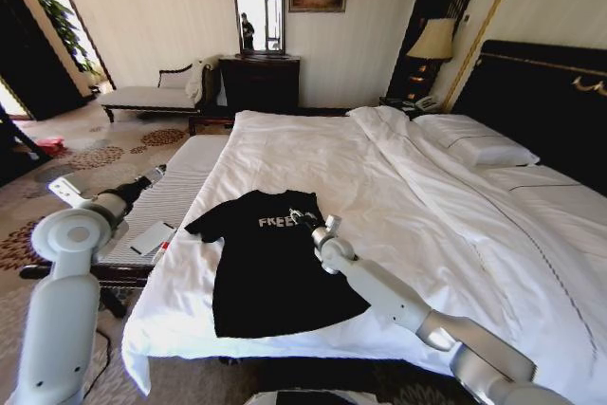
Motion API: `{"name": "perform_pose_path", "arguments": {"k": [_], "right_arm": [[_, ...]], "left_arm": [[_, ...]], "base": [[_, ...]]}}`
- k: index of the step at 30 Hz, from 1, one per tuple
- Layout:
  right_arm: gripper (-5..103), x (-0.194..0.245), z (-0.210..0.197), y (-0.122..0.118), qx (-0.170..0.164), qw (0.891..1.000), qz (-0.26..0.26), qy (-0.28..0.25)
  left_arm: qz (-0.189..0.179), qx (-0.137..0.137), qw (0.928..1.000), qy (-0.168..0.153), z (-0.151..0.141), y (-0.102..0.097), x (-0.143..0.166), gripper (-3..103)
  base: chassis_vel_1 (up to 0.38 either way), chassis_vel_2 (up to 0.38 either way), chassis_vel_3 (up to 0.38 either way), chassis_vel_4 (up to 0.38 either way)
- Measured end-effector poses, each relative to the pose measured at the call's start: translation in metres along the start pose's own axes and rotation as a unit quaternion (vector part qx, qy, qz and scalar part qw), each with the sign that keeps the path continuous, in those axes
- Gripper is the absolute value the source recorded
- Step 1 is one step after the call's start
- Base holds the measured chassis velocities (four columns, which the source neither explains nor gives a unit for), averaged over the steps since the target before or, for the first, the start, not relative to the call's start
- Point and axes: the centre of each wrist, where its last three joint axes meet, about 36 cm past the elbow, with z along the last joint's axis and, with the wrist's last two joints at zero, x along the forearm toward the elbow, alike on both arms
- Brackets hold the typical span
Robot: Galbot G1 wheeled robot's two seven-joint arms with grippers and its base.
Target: Fold the clothes on the bed.
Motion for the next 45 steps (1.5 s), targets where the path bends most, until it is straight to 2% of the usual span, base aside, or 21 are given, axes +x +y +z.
{"name": "perform_pose_path", "arguments": {"k": [1,2,4,7,9,11,12,14,15,18,19,20,21,24,25,28,30,34,45], "right_arm": [[69,0.0,0.001,-0.002,0.003,1.0,-0.003,-0.002],[69,0.0,0.001,-0.002,0.003,1.0,-0.003,-0.002],[80,0.0,0.001,-0.004,0.008,1.0,-0.01,-0.002],[85,0.001,0.001,-0.004,0.009,1.0,-0.013,-0.002],[96,0.0,-0.001,0.0,0.003,1.0,-0.014,-0.006],[96,0.001,-0.003,0.001,0.001,1.0,-0.012,-0.008],[100,0.002,-0.013,0.003,-0.008,1.0,-0.002,-0.019],[100,0.008,-0.028,-0.002,-0.017,0.999,0.015,-0.031],[100,0.008,-0.028,-0.002,-0.017,0.999,0.015,-0.031],[100,0.021,-0.049,-0.021,-0.013,0.998,0.038,-0.05],[100,0.028,-0.055,-0.031,-0.011,0.997,0.049,-0.055],[100,0.028,-0.055,-0.031,-0.011,0.997,0.049,-0.055],[100,0.032,-0.058,-0.037,-0.01,0.997,0.056,-0.057],[100,0.045,-0.061,-0.054,-0.004,0.995,0.08,-0.059],[100,0.045,-0.061,-0.054,-0.004,0.995,0.08,-0.059],[100,0.055,-0.062,-0.062,-0.005,0.993,0.1,-0.057],[100,0.06,-0.063,-0.066,-0.005,0.992,0.109,-0.058],[100,0.067,-0.066,-0.073,-0.002,0.991,0.124,-0.056],[100,0.071,-0.062,-0.083,-0.002,0.987,0.152,-0.048]], "left_arm": [[-0.001,0.0,1.0,0.0,0.0,0.001,0.001,100],[-0.001,0.0,1.0,0.0,0.0,0.001,0.001,100],[-0.005,-0.001,1.0,-0.002,-0.002,0.004,0.002,100],[-0.007,-0.002,1.0,-0.003,-0.004,0.006,0.003,100],[-0.009,-0.002,1.0,-0.002,-0.004,0.007,0.003,100],[-0.009,-0.002,1.0,0.0,-0.004,0.008,0.003,100],[-0.016,-0.004,0.9998,0.01,-0.002,0.012,0.0,100],[-0.033,-0.011,0.9988,0.033,0.005,0.018,-0.005,100],[-0.033,-0.011,0.9988,0.033,0.005,0.018,-0.005,100],[-0.047,-0.009,0.9964,0.071,0.023,0.03,-0.017,100],[-0.046,0.01,0.9945,0.093,0.034,0.038,-0.027,100],[-0.046,0.01,0.9945,0.093,0.034,0.038,-0.027,100],[-0.048,0.022,0.9928,0.107,0.04,0.043,-0.035,100],[-0.06,0.06,0.9812,0.174,0.079,0.061,-0.075,100],[-0.06,0.06,0.9812,0.174,0.079,0.061,-0.075,100],[-0.058,0.083,0.9736,0.205,0.105,0.071,-0.106,100],[-0.065,0.096,0.9701,0.213,0.114,0.078,-0.121,100],[-0.07,0.105,0.9674,0.219,0.121,0.09,-0.131,100],[-0.082,0.098,0.9673,0.219,0.122,0.106,-0.143,100]], "base": [[0.0,0.0,0.0,0.0],[0.0,0.0,0.0,0.0],[0.0,0.0,0.0,0.0],[0.0,0.0,0.0,0.0],[0.0,0.0,0.0,0.0],[0.0,0.0,0.0,0.0],[0.0,0.0,0.0,0.0],[0.0,0.0,0.0,0.0],[0.0,0.0,0.0,0.0],[0.0,0.0,0.0,0.0],[0.0,0.0,0.0,0.0],[0.0,0.0,0.0,0.0],[0.0,0.0,0.0,0.0],[0.0,0.0,0.0,0.0],[0.0,0.0,0.0,0.0],[0.0,0.0,0.0,0.0],[0.0,0.0,0.0,0.0],[0.0,0.0,0.0,0.0],[0.0,0.0,0.0,0.0]]}}
